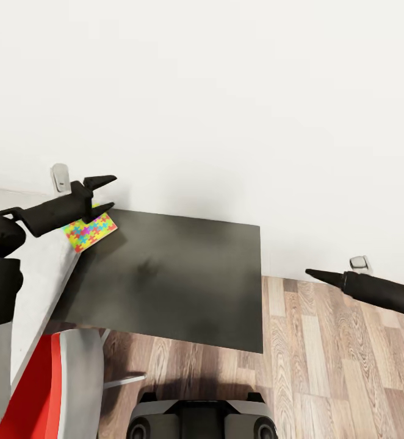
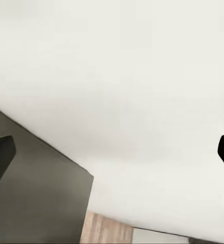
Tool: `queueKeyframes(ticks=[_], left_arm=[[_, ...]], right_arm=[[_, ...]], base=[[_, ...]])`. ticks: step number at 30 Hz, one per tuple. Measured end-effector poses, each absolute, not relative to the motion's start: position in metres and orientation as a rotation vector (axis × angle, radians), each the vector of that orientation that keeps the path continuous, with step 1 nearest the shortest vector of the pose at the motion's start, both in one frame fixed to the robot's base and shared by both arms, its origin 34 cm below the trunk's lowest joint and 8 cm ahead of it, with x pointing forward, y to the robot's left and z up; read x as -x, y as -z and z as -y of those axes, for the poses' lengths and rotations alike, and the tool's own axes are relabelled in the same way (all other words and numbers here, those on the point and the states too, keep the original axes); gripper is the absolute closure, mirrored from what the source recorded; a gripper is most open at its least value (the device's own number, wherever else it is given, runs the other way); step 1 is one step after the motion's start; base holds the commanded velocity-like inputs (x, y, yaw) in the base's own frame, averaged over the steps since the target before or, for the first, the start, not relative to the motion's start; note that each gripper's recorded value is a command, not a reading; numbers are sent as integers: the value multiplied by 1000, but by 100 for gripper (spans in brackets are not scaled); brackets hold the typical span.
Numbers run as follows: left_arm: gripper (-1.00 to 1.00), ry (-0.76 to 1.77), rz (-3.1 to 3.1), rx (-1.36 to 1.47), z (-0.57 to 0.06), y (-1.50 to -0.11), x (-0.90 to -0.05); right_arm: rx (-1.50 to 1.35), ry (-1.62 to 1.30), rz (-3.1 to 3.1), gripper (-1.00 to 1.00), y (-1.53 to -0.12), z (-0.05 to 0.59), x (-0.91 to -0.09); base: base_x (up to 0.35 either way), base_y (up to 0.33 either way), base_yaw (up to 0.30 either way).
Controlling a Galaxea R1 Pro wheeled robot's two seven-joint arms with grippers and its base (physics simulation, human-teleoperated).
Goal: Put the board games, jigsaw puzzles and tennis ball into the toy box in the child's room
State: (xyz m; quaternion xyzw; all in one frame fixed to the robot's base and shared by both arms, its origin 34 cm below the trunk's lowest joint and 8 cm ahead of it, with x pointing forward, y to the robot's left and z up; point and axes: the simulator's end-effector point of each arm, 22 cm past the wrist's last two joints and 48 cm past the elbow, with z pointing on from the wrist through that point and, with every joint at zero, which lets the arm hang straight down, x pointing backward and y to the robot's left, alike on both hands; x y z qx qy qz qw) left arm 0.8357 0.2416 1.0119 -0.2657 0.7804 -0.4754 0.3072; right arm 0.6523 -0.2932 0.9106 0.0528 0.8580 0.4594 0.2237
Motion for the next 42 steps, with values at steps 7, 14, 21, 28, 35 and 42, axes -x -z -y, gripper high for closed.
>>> queueKeyframes(ticks=[7, 14, 21, 28, 35, 42], left_arm=[[-100, 1461, -2072, 623, -139, -1033, -838], [-100, 1495, -2126, 567, -79, -1053, -842], [-100, 1482, -2160, 520, -47, -1075, -848], [-100, 1479, -2160, 481, -34, -1094, -853], [-100, 1481, -2146, 448, -26, -1113, -859], [-100, 1506, -2126, 422, -20, -1129, -861]], right_arm=[[-293, -1273, -2308, -100, -906, 325, -715], [-332, -1296, -2290, -100, -905, 328, -743], [-336, -1335, -2277, -100, -904, 315, -756], [-343, -1369, -2259, -100, -905, 302, -766], [-394, -1392, -2261, -100, -894, 299, -771], [-447, -1410, -2266, -100, -884, 299, -773]], base=[[0, 0, 0], [0, 0, 0], [0, 0, 0], [0, 0, 0], [0, 0, 5], [0, 0, 121]])
